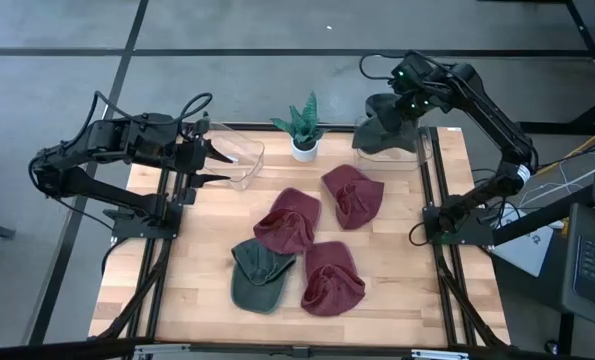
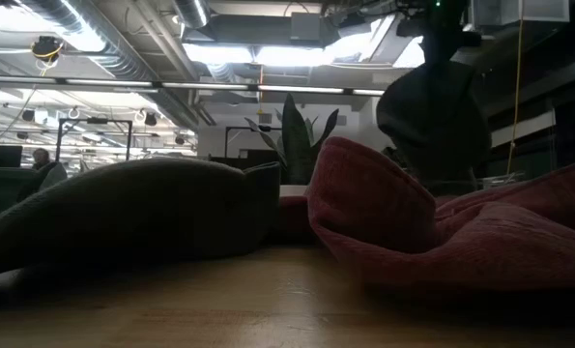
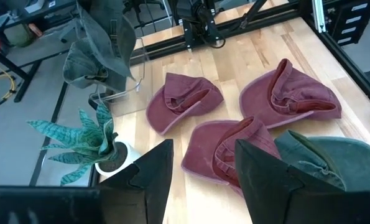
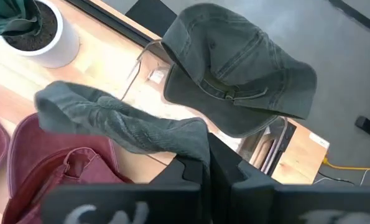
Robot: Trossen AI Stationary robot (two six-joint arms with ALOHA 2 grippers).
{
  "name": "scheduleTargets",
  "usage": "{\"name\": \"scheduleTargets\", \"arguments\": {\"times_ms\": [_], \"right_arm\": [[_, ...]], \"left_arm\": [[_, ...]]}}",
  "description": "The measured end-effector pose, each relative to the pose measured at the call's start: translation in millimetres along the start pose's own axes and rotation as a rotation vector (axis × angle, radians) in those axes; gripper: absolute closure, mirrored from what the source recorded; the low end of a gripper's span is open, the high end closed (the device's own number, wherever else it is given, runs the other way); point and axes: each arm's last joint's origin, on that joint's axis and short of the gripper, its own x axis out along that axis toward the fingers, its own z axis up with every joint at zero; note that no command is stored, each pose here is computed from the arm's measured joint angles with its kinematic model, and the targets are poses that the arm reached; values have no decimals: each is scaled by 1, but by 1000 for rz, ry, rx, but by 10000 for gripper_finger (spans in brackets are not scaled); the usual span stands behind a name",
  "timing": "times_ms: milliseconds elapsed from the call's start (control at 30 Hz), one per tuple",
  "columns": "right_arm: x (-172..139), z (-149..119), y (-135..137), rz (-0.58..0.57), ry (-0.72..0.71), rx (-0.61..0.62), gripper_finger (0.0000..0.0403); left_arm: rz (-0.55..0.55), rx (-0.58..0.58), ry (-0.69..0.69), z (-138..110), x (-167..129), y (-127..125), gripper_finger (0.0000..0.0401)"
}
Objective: Pick & Place hat
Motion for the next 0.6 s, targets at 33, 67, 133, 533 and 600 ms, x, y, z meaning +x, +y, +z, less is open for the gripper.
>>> {"name": "scheduleTargets", "arguments": {"times_ms": [33,67,133,533,600], "right_arm": [[2,1,0,2,8,2,401],[4,2,0,3,15,4,401],[9,5,0,0,29,7,401],[41,19,0,6,126,-17,401],[45,21,-2,4,137,-14,401]], "left_arm": [[0,3,0,0,0,0,236],[0,5,0,0,0,0,236],[0,5,0,0,0,0,236],[-1,5,2,0,0,0,236],[-2,5,8,-1,0,0,236]]}}
